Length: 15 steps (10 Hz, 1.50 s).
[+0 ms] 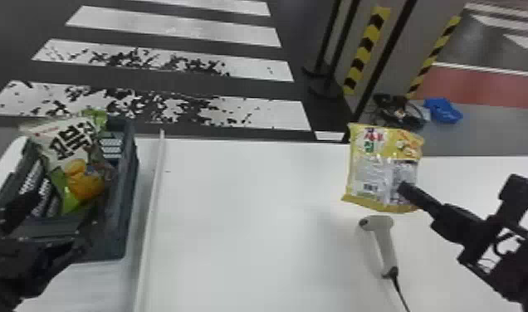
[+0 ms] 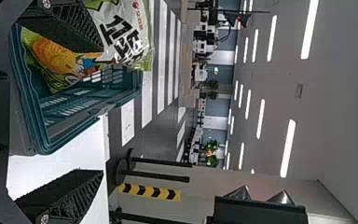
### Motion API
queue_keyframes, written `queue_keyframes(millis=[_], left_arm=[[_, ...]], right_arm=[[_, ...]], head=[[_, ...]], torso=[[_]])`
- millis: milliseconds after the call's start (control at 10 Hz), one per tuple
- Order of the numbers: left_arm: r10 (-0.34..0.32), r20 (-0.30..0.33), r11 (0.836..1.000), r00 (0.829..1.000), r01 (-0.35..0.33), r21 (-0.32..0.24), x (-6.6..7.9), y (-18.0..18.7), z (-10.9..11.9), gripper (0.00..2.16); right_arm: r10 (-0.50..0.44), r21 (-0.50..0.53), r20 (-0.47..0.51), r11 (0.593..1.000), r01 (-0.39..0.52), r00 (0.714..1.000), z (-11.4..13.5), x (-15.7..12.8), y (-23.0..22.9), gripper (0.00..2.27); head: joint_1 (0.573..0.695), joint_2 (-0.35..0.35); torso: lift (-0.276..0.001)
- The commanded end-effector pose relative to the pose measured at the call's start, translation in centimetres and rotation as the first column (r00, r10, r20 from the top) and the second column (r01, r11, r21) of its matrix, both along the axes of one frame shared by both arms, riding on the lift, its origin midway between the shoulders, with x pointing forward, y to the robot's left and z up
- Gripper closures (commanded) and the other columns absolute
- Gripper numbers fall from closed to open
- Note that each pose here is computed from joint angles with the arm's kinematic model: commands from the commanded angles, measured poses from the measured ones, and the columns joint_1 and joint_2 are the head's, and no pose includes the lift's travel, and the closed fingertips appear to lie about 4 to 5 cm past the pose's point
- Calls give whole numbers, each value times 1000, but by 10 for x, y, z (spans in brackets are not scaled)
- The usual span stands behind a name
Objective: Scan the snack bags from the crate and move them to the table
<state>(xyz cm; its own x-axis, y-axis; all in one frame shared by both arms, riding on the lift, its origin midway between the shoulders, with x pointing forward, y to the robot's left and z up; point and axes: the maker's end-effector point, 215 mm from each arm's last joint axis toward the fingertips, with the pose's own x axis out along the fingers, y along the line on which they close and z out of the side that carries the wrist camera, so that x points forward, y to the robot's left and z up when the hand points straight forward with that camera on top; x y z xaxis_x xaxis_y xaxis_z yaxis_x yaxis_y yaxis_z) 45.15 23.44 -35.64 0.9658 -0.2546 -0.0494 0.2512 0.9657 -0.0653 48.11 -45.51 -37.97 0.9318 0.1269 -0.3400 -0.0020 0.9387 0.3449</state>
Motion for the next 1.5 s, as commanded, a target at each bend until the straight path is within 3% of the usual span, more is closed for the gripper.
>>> queue_keyframes(millis=[0, 400, 500, 800, 1200, 1400], left_arm=[[3, -11, 1000, 1000, -3, 5, -1, 2, -7, 66], [8, -13, 1000, 1000, -8, 7, 1, 8, -9, 66], [9, -12, 1000, 1000, -9, 9, 1, 10, -11, 66], [-26, -16, 1000, 1000, 26, 4, 15, -3, -18, 66], [-43, -15, 999, 999, 43, -4, 22, -11, -20, 66], [-46, -10, 999, 999, 46, -6, 25, -12, -18, 66]], right_arm=[[-67, -29, -6, 997, 67, 998, -5, 8, -40, 2243], [-236, -185, -10, 955, 230, 972, -23, 13, -137, 2243], [-273, -246, -8, 933, 263, 962, -20, 15, -164, 2243], [-405, -430, -26, 830, 355, 914, -23, -15, -255, 2243], [-497, -555, -49, 735, 390, 866, -36, -43, -307, 2243], [-498, -616, -74, 705, 353, 864, -52, -43, -305, 2213]], head=[[695, -253], [695, -349], [695, -350], [695, -350], [695, -350], [695, -350]], torso=[[-95], [-95], [-95], [-95], [-95], [-95]])
